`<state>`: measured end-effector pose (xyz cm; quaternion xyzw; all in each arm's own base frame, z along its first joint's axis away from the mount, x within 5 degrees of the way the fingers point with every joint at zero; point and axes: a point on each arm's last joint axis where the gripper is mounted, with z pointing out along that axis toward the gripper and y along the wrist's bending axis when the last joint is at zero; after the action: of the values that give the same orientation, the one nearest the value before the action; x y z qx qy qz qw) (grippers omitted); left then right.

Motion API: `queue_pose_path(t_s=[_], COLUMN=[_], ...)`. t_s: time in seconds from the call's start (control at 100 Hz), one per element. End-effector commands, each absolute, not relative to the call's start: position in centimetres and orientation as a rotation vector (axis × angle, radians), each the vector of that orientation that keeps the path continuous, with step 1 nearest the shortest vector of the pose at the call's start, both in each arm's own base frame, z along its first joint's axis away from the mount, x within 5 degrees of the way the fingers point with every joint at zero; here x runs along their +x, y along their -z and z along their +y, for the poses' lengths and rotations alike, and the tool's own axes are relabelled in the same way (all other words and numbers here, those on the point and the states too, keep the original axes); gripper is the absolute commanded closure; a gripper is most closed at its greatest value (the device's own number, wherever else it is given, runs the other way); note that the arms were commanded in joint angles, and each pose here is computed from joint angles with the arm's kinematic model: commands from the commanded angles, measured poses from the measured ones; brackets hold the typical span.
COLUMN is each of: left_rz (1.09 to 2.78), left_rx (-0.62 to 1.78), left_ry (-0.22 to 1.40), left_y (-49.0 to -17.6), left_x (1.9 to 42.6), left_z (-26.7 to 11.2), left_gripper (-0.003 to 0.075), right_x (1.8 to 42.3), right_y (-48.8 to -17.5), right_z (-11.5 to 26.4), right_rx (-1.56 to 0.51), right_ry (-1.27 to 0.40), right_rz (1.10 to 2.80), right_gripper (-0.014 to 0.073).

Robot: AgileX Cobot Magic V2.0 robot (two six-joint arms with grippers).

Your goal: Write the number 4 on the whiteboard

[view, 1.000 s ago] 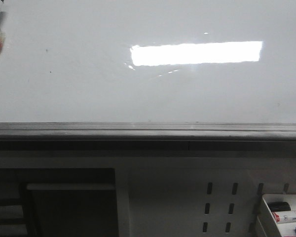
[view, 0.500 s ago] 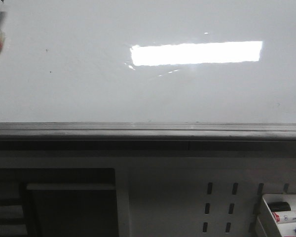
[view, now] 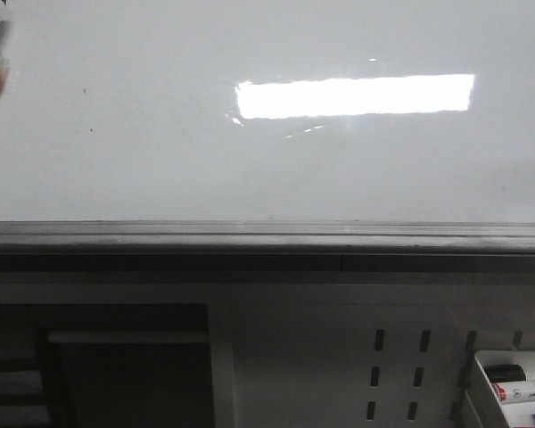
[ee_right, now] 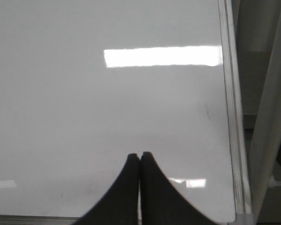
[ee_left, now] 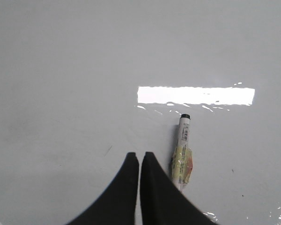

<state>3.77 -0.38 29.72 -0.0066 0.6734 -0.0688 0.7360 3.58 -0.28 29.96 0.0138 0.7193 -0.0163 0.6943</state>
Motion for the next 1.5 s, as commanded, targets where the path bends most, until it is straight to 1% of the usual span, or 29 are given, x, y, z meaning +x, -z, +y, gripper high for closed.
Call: queue_pose_path(t_s=[0.0, 0.1, 0.22, 0.71, 0.76, 0.8, 0.84, 0.85, 0.87, 0.88, 0.89, 0.91, 0.92, 0.93, 0.94, 0.95, 0.97, 0.99, 1.02, 1.07, 1.11, 1.25, 1.49], left_rz=[1.464, 1.502, 1.517, 1.512, 1.512, 1.515, 1.516, 1.516, 1.522, 1.522, 1.524, 1.524, 1.526, 1.527, 1.527, 1.527, 1.529, 1.531, 1.529, 1.529, 1.529, 1.529, 1.510], left_rx=[-0.018, -0.009, -0.009, -0.005, 0.000, 0.001, 0.002, 0.003, 0.006, 0.006, 0.006, 0.006, 0.006, 0.006, 0.006, 0.006, 0.006, 0.006, 0.006, 0.006, 0.006, 0.003, -0.019], left_ry=[0.153, 0.140, 0.140, 0.130, 0.120, 0.117, 0.115, 0.113, 0.106, 0.106, 0.105, 0.105, 0.105, 0.105, 0.105, 0.105, 0.105, 0.105, 0.105, 0.105, 0.105, 0.112, 0.162], left_y=[-32.8, -34.6, -35.7, -35.7, -35.7, -35.6, -35.6, -35.6, -35.5, -35.5, -35.5, -35.5, -35.5, -35.5, -35.5, -35.5, -35.5, -35.5, -35.5, -35.5, -35.5, -35.5, -35.7], left_x=[4.1, 4.5, 5.0, 5.1, 5.1, 5.1, 5.2, 5.2, 5.3, 5.3, 5.3, 5.3, 5.4, 5.4, 5.4, 5.4, 5.4, 5.5, 5.5, 5.5, 5.5, 5.5, 5.6], left_z=[-0.4, -0.4, -0.5, -0.4, -0.4, -0.4, -0.4, -0.4, -0.4, -0.4, -0.4, -0.4, -0.4, -0.4, -0.4, -0.4, -0.4, -0.4, -0.4, -0.4, -0.4, -0.4, -0.6], left_gripper=[0.0741, 0.0741, 0.0741, 0.0740, 0.0737, 0.0715, 0.0660, 0.0647, 0.0606, 0.0575, 0.0542, 0.0507, 0.0490, 0.0454, 0.0437, 0.0401, 0.0367, 0.0304, 0.0253, 0.0197, 0.0183, 0.0193, 0.0246], right_x=[3.9, 4.8, 5.7, 6.1, 6.1, 6.1, 6.1, 6.1, 6.1, 6.1, 6.1, 6.1, 6.1, 6.1, 6.1, 6.1, 6.1, 6.1, 6.1, 6.1, 6.1, 6.1, 6.1], right_y=[-33.1, -34.7, -35.8, -35.8, -35.8, -35.7, -35.7, -35.7, -35.7, -35.7, -35.7, -35.7, -35.7, -35.7, -35.7, -35.7, -35.7, -35.7, -35.7, -35.7, -35.7, -35.7, -35.7], right_z=[-0.3, -0.4, -0.5, -0.5, -0.5, -0.5, -0.5, -0.5, -0.5, -0.5, -0.5, -0.5, -0.5, -0.5, -0.5, -0.5, -0.5, -0.5, -0.5, -0.5, -0.5, -0.5, -0.5], right_rx=[0.015, 0.012, 0.009, 0.008, 0.008, 0.008, 0.008, 0.008, 0.008, 0.008, 0.007, 0.007, 0.007, 0.007, 0.007, 0.007, 0.008, 0.008, 0.008, 0.008, 0.008, 0.008, 0.010], right_ry=[0.053, 0.071, 0.081, 0.081, 0.081, 0.081, 0.081, 0.081, 0.081, 0.081, 0.083, 0.083, 0.083, 0.083, 0.083, 0.083, 0.083, 0.083, 0.083, 0.083, 0.083, 0.083, 0.077], right_rz=[1.582, 1.643, 1.664, 1.673, 1.675, 1.679, 1.681, 1.681, 1.681, 1.681, 1.681, 1.681, 1.681, 1.681, 1.681, 1.681, 1.682, 1.682, 1.682, 1.682, 1.682, 1.682, 1.683], right_gripper=[0.0666, 0.0666, 0.0666, 0.0665, 0.0650, 0.0620, 0.0552, 0.0523, 0.0491, 0.0441, 0.0424, 0.0390, 0.0356, 0.0323, 0.0323, 0.0293, 0.0251, 0.0213, 0.0172, 0.0128, 0.0114, 0.0116, 0.0116])
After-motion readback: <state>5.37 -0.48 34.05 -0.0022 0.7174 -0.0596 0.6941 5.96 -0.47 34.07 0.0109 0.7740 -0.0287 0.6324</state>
